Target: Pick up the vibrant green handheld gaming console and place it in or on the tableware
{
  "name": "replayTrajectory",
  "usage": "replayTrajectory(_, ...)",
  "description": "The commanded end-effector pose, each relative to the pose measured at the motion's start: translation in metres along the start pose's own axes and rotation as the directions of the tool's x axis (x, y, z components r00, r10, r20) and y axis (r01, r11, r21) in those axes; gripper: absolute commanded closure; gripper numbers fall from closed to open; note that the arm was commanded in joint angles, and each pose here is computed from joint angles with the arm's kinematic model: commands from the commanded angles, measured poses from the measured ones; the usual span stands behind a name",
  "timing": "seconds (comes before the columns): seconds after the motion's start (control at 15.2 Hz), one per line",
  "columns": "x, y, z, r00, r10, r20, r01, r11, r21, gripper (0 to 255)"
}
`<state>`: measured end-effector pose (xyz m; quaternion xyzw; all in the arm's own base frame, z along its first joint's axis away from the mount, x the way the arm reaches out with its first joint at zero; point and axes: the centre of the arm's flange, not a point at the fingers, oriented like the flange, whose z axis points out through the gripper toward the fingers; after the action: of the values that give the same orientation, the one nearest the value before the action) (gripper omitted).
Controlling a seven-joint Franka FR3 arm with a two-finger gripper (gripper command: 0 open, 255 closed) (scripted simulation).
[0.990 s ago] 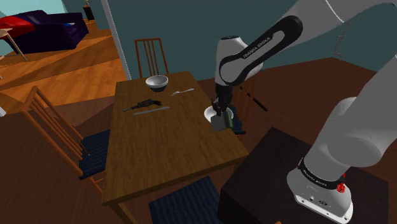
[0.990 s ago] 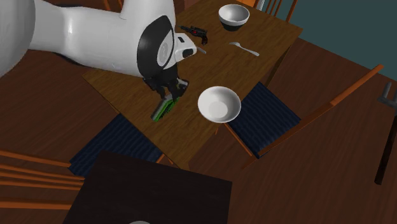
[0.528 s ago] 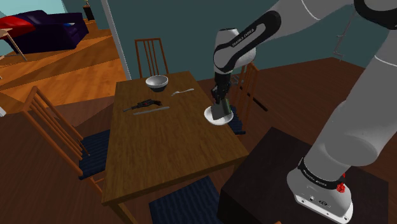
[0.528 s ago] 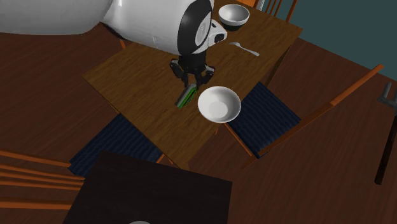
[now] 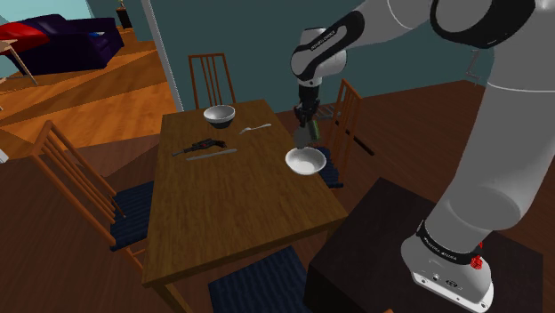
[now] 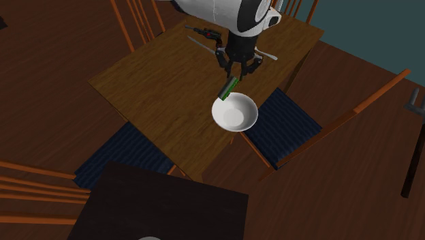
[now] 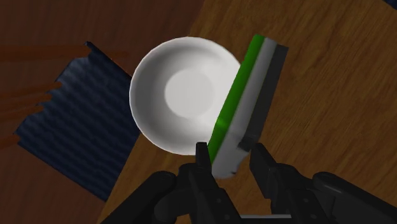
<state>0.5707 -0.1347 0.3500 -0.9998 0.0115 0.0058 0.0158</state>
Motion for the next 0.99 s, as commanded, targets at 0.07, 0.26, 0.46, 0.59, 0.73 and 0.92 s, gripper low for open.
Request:
replayTrajectory(0.07, 0.027, 0.025, -0.005, 1.0, -0.001, -0.001, 0.001, 1.0, 0.0, 255)
replayTrajectory(0.26, 0.037, 0.036, 0.003, 1.0, -0.001, -0.001, 0.001, 1.0, 0.0, 255)
replayTrajectory(0.46, 0.037, 0.036, 0.019, 1.0, -0.001, -0.001, 0.001, 1.0, 0.0, 255)
replayTrajectory(0.59, 0.037, 0.036, 0.03, 1.0, -0.001, -0.001, 0.001, 1.0, 0.0, 255)
replayTrajectory(0.73, 0.038, 0.037, 0.04, 1.0, -0.001, -0.001, 0.001, 1.0, 0.0, 255)
replayTrajectory(0.92, 0.038, 0.037, 0.056, 1.0, -0.001, -0.001, 0.001, 1.0, 0.0, 255)
